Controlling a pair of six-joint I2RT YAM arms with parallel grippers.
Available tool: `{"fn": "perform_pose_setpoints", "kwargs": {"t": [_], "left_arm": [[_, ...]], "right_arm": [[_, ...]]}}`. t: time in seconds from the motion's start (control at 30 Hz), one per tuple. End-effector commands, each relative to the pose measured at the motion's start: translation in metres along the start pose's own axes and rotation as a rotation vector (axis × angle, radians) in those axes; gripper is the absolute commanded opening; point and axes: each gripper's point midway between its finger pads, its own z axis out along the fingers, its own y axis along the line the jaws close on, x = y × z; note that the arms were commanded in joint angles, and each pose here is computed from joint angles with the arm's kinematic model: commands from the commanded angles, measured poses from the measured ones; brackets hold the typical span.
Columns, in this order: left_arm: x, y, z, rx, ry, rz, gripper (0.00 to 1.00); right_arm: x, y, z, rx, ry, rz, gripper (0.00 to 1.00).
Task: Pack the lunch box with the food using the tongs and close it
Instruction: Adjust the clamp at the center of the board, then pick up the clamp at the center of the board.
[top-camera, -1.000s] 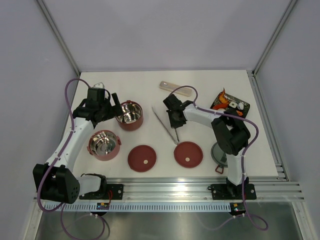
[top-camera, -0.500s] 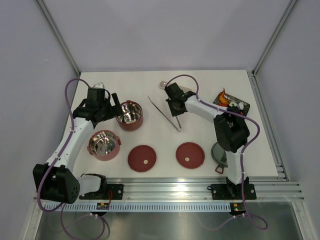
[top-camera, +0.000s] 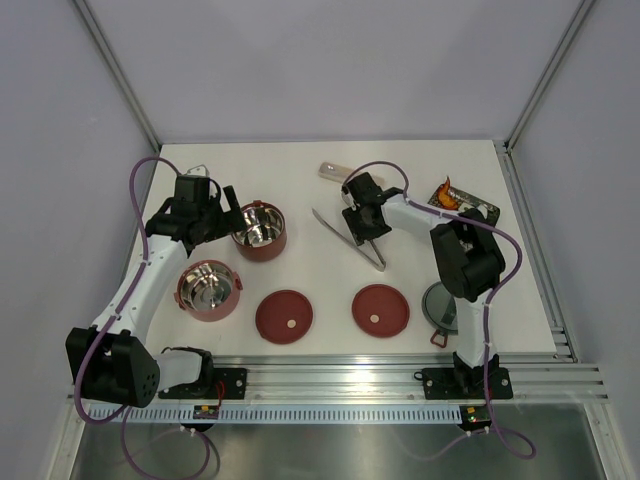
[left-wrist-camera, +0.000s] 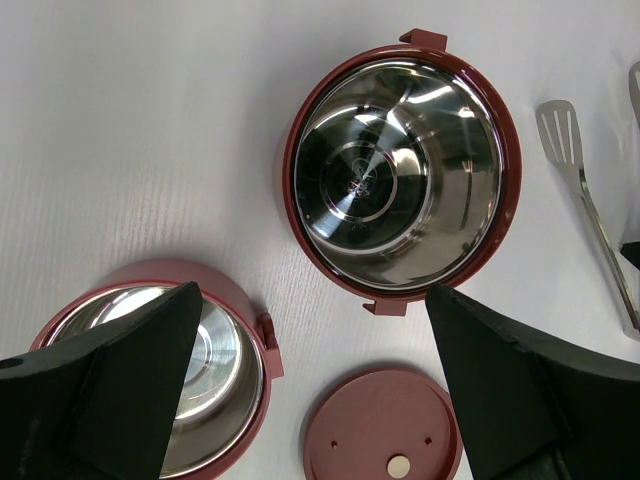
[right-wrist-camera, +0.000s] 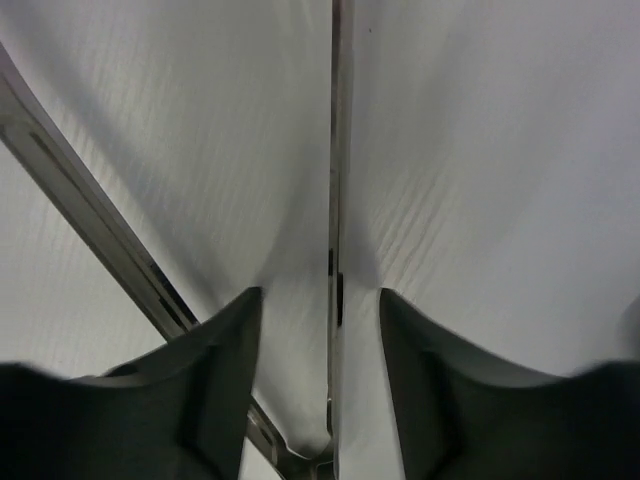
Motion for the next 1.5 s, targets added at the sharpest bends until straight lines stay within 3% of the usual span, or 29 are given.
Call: {"fn": "perform_pose_setpoints", "kwargs": {"t": [0.0,0.3,0.57,0.9,1.03,1.33,1.43,1.47], "left_arm": [[-0.010,-0.006,-0.004,0.028,-0.045,0.015,0.99],[-0.012,-0.008,-0.006,0.036,-0.049,0.010,0.99],[-0.012,-0.010,-0.006,0.049,-0.044,0.008,0.99],[-0.012,-0.015,-0.005,0.068,-0.038,0.004,0.99],[-0.012,-0.013,-0.006,0.062,-0.043,0.005,0.99],[-0.009,-0.013,-0.006,0.068,-0.040,-0.002,0.99],[-0.009,-0.013,-0.006,0.063,-0.040,-0.002,0.99],[-0.009,-0.012,-0.006,0.060,-0.038,-0.002,0.99]], "right_arm": [[-0.027,-0.006,-0.020,-0.056,-0.096,0.098,0.64],[-0.034,-0.005,-0.050,-0.103,-0.169,0.138,0.99],[-0.022,0.016,-0.055,-0.218,-0.205,0.068,0.99],[0.002,0.028,-0.020,-0.164,-0.133,-0.028,1.00],[0.000,0.026,-0.008,-0.126,-0.151,-0.021,0.97],[0.005,0.026,0.012,-0.107,-0.144,-0.005,0.80],[0.005,0.027,0.015,-0.106,-0.137,-0.005,0.72],[0.006,0.026,0.016,-0.105,-0.134,-0.004,0.62]]}}
